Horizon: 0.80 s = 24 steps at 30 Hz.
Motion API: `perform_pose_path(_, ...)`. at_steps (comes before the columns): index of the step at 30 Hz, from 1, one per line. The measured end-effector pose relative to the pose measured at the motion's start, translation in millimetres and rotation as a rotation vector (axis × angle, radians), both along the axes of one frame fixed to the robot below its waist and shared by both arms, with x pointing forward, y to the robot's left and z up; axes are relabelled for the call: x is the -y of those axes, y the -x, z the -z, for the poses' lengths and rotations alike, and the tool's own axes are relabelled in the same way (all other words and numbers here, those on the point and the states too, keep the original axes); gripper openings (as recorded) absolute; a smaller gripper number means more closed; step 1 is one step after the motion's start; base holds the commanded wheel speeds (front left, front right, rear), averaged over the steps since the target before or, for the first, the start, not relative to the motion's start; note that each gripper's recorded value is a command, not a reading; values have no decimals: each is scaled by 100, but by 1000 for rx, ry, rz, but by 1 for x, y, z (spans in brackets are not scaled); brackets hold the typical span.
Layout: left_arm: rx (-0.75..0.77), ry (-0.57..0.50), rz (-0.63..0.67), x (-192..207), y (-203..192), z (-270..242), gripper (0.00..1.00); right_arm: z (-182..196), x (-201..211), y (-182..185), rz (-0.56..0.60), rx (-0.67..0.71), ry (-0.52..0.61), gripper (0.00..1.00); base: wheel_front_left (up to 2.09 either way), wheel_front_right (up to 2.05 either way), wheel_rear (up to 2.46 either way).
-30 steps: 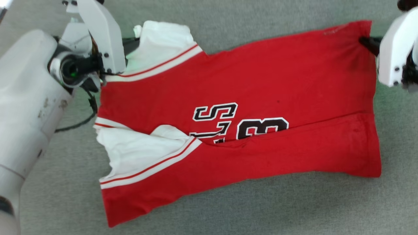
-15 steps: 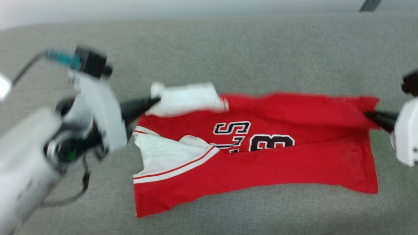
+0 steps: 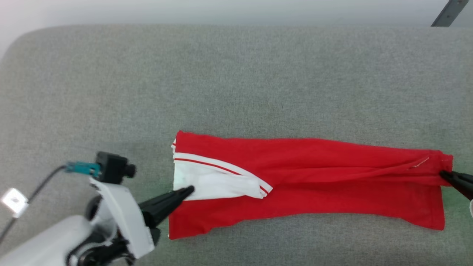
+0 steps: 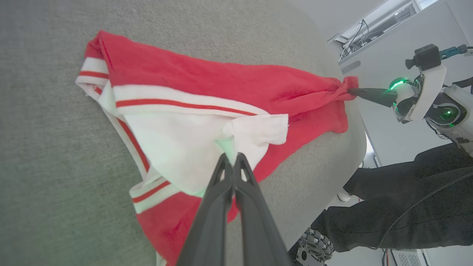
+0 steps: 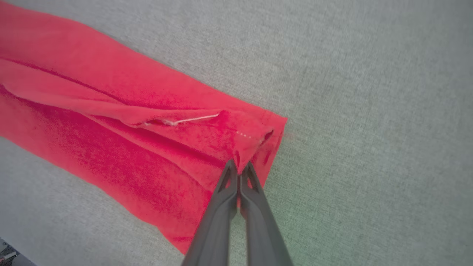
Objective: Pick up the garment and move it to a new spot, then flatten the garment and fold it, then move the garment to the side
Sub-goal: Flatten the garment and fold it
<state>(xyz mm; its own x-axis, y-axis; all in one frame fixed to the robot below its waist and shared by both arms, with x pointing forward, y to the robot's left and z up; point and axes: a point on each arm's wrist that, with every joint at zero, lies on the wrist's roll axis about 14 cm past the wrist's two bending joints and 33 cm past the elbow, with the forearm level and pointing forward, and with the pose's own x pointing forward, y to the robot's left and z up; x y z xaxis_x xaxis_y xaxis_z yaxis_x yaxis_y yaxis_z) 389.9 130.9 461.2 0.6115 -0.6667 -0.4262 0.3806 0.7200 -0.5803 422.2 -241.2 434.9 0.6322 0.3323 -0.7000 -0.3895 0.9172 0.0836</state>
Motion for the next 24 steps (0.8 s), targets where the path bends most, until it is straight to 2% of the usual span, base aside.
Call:
perform_pose_path(3,-24,18,-37,4,-5,17,0,14,-3,-1,6,-15,-2,0,0,0,0)
perform_pose_path(10,-87,-33,-67,5,-8,61,0,38,-10,-5,14,-47,-4,0,0,0,0)
perform_pose_path(11,-84,-37,-71,5,-9,63,0,38,-10,-6,17,-41,-5,7,0,0,0)
perform_pose_path(13,-66,-29,-83,7,-11,63,35,36,-9,-7,32,-28,-17,62,0,0,0)
perform_pose_path(14,-55,-22,-91,7,-12,61,49,34,-9,-7,37,-21,-23,100,0,0,0)
perform_pose_path(16,-33,-18,-107,5,-10,59,96,27,-7,-9,51,-3,-33,100,0,0,0)
perform_pose_path(17,-19,-19,-120,3,-9,58,100,23,-6,-10,61,4,-46,100,0,0,0)
perform_pose_path(24,79,12,-291,-20,-3,45,100,5,16,5,148,1,-87,100,0,0,0)
